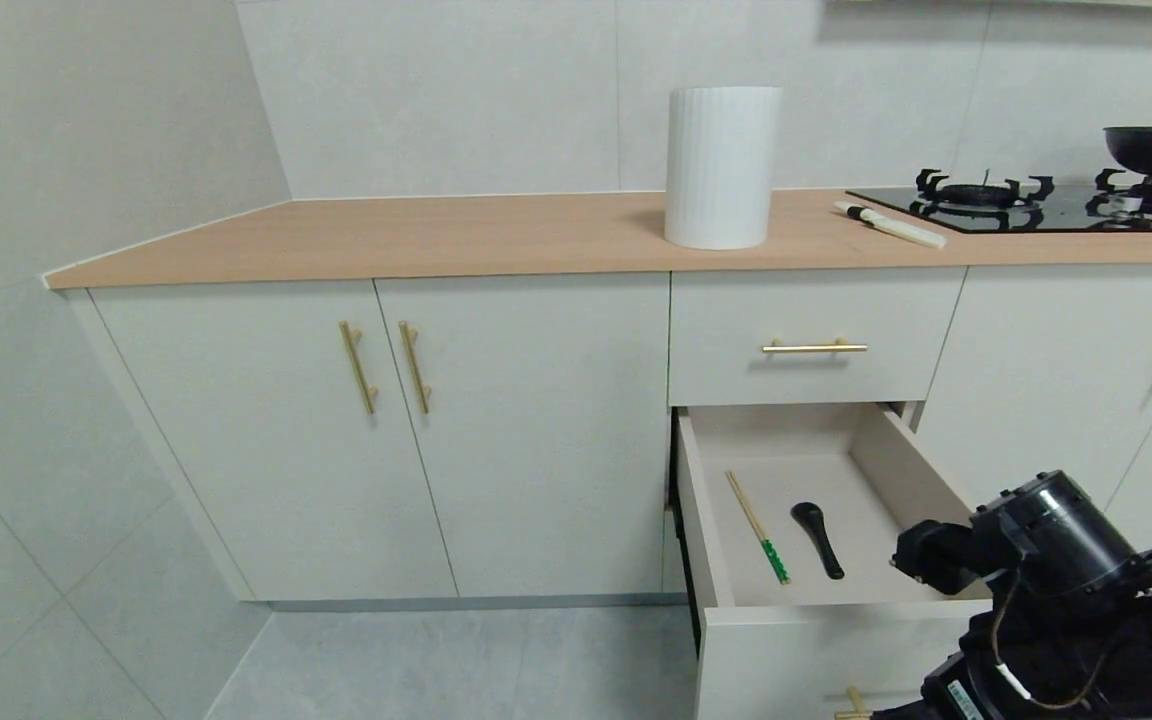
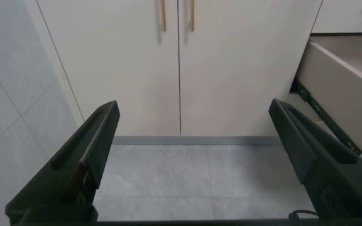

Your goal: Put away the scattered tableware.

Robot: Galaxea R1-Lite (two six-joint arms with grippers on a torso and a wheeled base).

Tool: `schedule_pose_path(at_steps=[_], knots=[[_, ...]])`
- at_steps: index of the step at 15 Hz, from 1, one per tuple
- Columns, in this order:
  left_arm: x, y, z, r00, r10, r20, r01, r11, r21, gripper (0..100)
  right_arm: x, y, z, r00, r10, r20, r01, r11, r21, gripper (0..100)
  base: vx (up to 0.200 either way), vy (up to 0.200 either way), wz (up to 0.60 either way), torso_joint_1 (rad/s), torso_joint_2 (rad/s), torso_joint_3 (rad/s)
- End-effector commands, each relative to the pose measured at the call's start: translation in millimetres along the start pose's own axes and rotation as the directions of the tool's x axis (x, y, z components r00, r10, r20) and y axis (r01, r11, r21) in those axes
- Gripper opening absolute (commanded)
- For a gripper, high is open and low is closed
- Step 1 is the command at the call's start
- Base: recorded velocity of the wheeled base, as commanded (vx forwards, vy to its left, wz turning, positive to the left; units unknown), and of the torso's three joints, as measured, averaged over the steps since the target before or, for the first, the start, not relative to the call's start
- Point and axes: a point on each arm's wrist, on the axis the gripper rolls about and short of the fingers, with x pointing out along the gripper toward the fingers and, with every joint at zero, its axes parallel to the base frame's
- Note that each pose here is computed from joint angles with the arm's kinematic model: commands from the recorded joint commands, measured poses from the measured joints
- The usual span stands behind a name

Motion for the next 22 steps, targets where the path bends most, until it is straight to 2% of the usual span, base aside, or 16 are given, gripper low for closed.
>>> schedule_pose_path(at_steps=[1,6,9,15,18,22], knots=[[0,0.0,0.0,1.000,0.002,0.000,-0.002,1.000,-0.001,100,23,0,1,0.998,-0.001,-0.067,0.002,1.000,0.005,100,0.000,0.000,0.00,0.000,0.00,0.000],[0,0.0,0.0,1.000,0.002,0.000,-0.002,1.000,-0.001,100,32,-3,5,0.999,-0.013,-0.049,0.014,1.000,0.021,100,0.000,0.000,0.00,0.000,0.00,0.000],[0,0.0,0.0,1.000,0.002,0.000,-0.002,1.000,-0.001,100,41,-10,19,0.998,-0.064,-0.028,0.068,0.987,0.144,100,0.000,0.000,0.00,0.000,0.00,0.000],[0,0.0,0.0,1.000,0.000,0.000,0.000,1.000,-0.001,100,55,-26,37,0.986,-0.164,-0.024,0.164,0.943,0.291,100,0.000,0.000,0.00,0.000,0.00,0.000],[0,0.0,0.0,1.000,0.002,0.000,-0.002,1.000,-0.001,100,58,-33,43,0.972,-0.232,-0.023,0.227,0.922,0.314,100,0.000,0.000,0.00,0.000,0.00,0.000],[0,0.0,0.0,1.000,0.002,0.000,-0.002,1.000,-0.001,100,68,-40,52,0.970,-0.242,-0.027,0.237,0.913,0.331,100,0.000,0.000,0.00,0.000,0.00,0.000]])
